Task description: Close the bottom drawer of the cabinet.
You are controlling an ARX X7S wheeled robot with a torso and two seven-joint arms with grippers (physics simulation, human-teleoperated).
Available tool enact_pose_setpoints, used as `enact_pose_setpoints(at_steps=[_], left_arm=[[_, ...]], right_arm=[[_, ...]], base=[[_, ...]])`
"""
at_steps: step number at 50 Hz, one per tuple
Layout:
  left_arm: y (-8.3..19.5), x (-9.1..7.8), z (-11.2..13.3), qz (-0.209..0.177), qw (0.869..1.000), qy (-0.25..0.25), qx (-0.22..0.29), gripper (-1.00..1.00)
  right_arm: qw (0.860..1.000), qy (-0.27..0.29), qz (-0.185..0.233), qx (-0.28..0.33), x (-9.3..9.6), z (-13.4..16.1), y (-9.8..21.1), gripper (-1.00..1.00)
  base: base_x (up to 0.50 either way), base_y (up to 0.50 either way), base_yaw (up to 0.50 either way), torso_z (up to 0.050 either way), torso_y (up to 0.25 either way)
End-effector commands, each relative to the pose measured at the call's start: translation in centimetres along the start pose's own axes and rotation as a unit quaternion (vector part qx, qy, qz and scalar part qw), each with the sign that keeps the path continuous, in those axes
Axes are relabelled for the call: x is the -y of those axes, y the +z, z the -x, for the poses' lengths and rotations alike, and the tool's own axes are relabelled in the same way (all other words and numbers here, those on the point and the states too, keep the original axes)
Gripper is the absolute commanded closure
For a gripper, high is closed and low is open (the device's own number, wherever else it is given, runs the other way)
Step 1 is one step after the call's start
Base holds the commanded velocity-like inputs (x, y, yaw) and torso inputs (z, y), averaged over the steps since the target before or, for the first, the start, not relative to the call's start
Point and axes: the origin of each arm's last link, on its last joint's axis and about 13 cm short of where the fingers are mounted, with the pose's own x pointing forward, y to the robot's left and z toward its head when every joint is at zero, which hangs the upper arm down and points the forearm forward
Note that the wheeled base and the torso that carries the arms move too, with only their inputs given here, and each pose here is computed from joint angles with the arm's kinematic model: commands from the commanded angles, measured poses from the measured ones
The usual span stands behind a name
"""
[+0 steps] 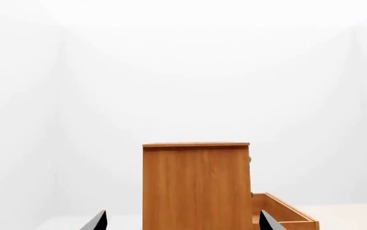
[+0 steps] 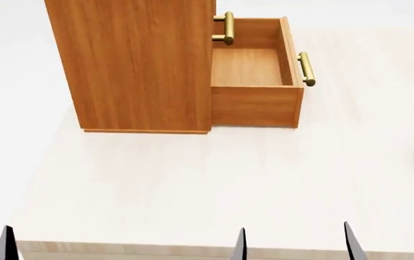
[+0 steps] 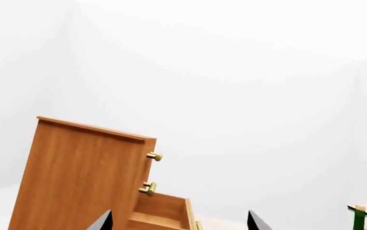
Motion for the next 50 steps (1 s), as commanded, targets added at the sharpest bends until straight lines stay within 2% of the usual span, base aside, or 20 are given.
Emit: enact_pose_setpoints(at_steps=[1, 18, 19, 20, 25, 26, 32, 50], left_arm=[[-0.3, 0.0, -0.2, 0.0, 1.0, 0.0, -0.006, -1.0], [-0.6, -0.1, -0.5, 0.004, 1.0, 0.0, -0.014, -1.0], [-0.6, -0.1, -0.5, 0.004, 1.0, 0.0, -0.014, -1.0], [-0.6, -0.1, -0.5, 0.005, 1.0, 0.0, -0.014, -1.0], [-0.6, -0.1, -0.5, 0.005, 1.0, -0.002, -0.014, -1.0], [-0.6, 0.0, -0.5, 0.005, 1.0, -0.002, -0.014, -1.0], [-0.2, 0.0, -0.3, 0.006, 1.0, -0.004, -0.008, -1.0], [0.4, 0.0, 0.0, 0.01, 1.0, -0.007, 0.004, -1.0]], right_arm=[[1.0, -0.003, 0.025, -0.007, 0.4, -0.6, 0.0, -1.0], [1.0, -0.001, 0.019, -0.022, 0.2, -1.1, -0.4, -1.0], [1.0, 0.01, -0.003, -0.025, 0.2, -1.1, -0.4, -1.0], [1.0, 0.002, -0.001, -0.027, 0.3, -1.1, -0.4, -1.0], [1.0, 0.0, 0.011, -0.018, 0.4, -0.9, -0.5, -1.0], [1.0, 0.008, 0.001, -0.01, 0.4, -0.8, -0.4, -1.0], [1.0, 0.005, -0.001, 0.0, 0.5, -0.7, -0.3, -1.0], [1.0, 0.019, -0.009, -0.007, 0.4, -0.7, -0.1, -1.0]], base=[[0.0, 0.0, 0.0, 0.0, 0.0], [0.0, 0.0, 0.0, 0.0, 0.0], [0.0, 0.0, 0.0, 0.0, 0.0], [0.0, 0.0, 0.0, 0.0, 0.0], [0.02, 0.0, 0.0, 0.0, 0.0], [0.14, 0.0, 0.0, 0.0, 0.0], [0.25, 0.0, 0.0, 0.0, 0.0], [0.48, 0.0, 0.0, 0.0, 0.0]])
